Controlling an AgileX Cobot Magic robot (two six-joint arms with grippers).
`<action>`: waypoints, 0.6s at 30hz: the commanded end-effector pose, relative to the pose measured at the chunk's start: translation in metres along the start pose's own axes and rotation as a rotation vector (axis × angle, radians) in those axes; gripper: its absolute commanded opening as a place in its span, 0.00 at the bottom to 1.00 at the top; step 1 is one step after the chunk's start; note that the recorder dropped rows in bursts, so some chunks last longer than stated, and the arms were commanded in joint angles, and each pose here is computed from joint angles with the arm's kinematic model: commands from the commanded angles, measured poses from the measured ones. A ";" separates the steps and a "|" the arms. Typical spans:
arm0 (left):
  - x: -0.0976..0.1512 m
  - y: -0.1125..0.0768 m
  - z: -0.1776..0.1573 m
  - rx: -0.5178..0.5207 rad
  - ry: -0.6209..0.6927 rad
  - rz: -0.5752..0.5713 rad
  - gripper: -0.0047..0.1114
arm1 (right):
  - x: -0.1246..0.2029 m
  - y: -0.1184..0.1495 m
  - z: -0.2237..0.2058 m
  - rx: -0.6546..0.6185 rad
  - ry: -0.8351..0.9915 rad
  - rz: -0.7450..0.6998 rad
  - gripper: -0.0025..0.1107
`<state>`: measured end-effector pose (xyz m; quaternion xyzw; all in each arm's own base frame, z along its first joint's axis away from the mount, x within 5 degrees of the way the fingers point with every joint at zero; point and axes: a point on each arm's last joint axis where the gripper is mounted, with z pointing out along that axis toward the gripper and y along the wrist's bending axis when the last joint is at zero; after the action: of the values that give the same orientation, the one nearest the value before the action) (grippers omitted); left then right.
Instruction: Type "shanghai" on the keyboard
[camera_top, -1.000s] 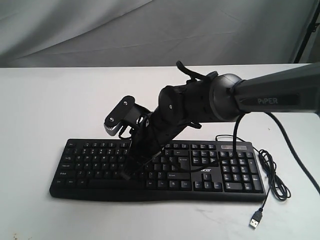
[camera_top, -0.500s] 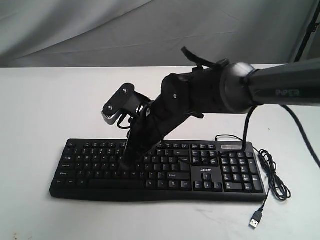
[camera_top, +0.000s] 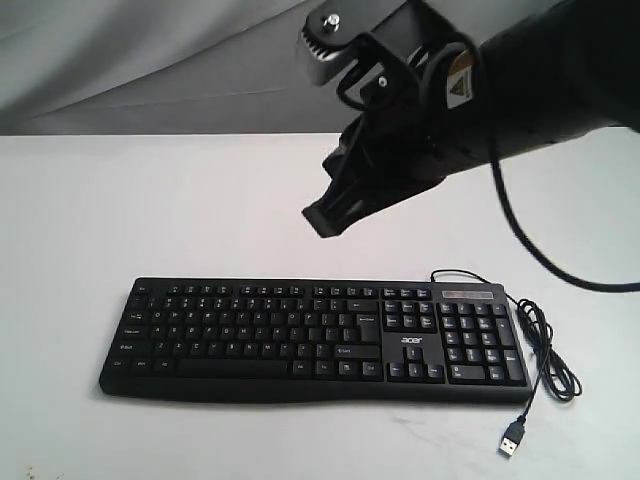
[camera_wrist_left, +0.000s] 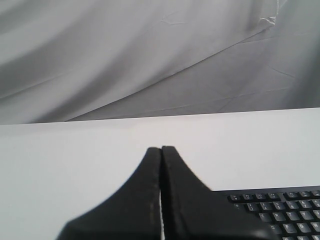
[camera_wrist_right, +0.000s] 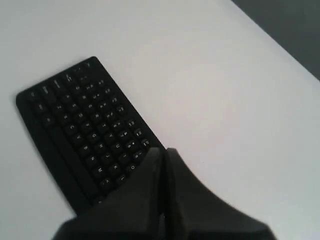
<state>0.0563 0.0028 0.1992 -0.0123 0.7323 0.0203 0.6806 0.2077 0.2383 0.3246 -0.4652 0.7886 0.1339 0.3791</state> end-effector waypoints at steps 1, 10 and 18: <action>0.000 0.000 0.000 0.007 -0.007 -0.002 0.04 | -0.001 0.000 -0.016 0.004 -0.033 0.016 0.02; 0.000 0.000 0.000 0.007 -0.007 -0.002 0.04 | -0.012 -0.008 -0.021 0.069 -0.149 -0.026 0.02; 0.000 0.000 0.000 0.007 -0.007 -0.002 0.04 | -0.007 -0.052 -0.031 0.204 -0.233 0.080 0.02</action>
<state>0.0563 0.0028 0.1992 -0.0123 0.7323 0.0203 0.6806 0.2287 0.2132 0.3522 -0.4025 0.7710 0.1303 0.4760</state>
